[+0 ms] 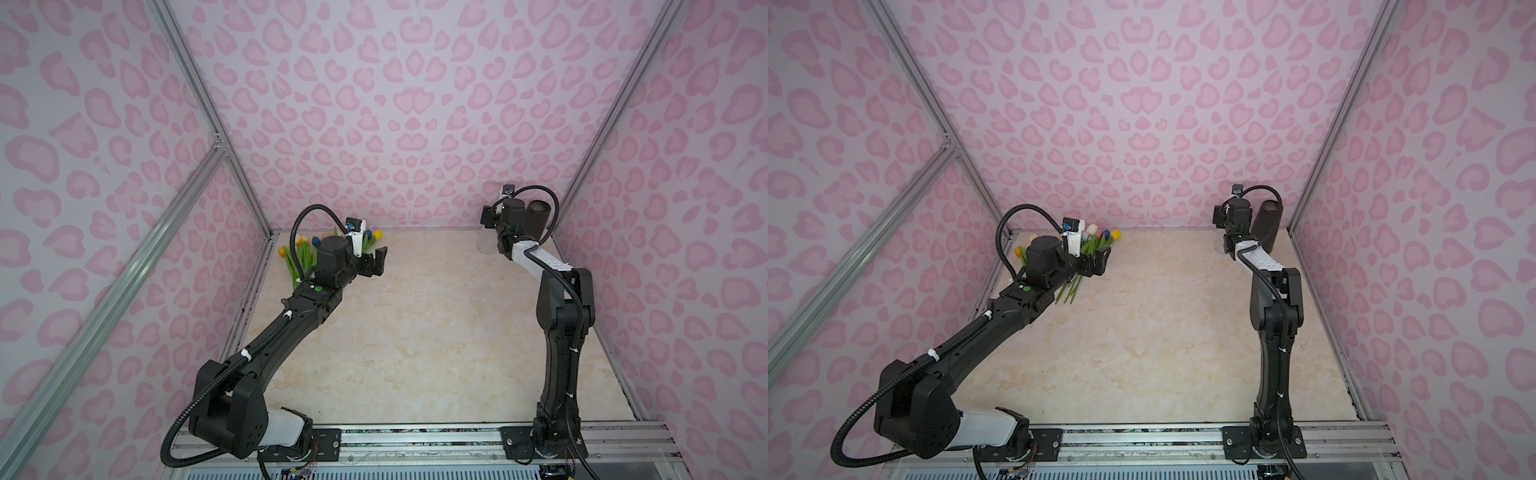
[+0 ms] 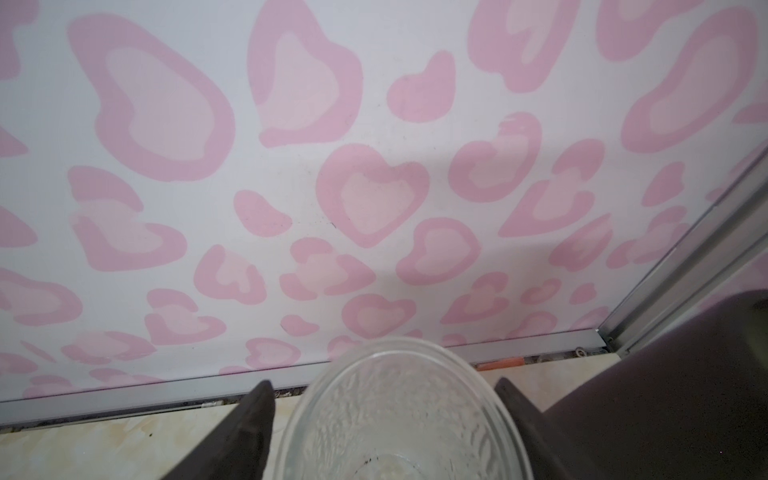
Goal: Arrange the flowers into the vase
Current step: 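Grasp the clear glass vase rim with the right gripper while the left moves over tulips, then carry the glass vase with the right gripper toward the tulips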
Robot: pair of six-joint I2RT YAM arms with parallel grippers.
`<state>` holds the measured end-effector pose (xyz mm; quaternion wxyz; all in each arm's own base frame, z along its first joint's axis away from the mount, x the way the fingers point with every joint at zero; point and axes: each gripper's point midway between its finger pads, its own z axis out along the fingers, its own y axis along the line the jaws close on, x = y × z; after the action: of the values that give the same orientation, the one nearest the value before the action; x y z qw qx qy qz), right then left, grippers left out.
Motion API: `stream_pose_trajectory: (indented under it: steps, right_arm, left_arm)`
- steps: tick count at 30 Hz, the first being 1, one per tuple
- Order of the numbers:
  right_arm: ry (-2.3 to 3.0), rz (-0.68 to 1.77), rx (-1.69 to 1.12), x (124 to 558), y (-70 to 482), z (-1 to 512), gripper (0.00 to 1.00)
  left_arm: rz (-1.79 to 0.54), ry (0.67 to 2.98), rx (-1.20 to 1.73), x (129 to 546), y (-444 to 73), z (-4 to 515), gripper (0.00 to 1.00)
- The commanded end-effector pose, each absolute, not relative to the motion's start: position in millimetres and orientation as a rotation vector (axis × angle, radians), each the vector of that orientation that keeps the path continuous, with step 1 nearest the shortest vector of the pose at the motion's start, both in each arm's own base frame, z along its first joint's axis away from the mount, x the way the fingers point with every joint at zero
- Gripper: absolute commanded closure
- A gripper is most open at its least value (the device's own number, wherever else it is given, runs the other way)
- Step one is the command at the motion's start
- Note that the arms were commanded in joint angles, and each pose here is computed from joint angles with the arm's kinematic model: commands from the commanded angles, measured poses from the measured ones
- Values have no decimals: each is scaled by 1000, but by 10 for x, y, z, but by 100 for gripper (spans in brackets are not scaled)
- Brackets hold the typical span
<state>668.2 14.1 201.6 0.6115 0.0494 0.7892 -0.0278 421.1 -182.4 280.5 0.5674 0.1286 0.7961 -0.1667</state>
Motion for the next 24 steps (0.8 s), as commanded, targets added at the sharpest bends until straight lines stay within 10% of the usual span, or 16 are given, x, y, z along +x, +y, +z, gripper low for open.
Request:
stream_pose_trajectory:
  steps: [1,24]
  right_arm:
    - [1785,-28,96,6758,189,1979,17]
    - [1678,94,-53,6614,482,2111,53]
  left_arm:
    - [-383,1874,284,4184,-1781,2811,3]
    - [-273,1877,190,4067,-1502,2745,3]
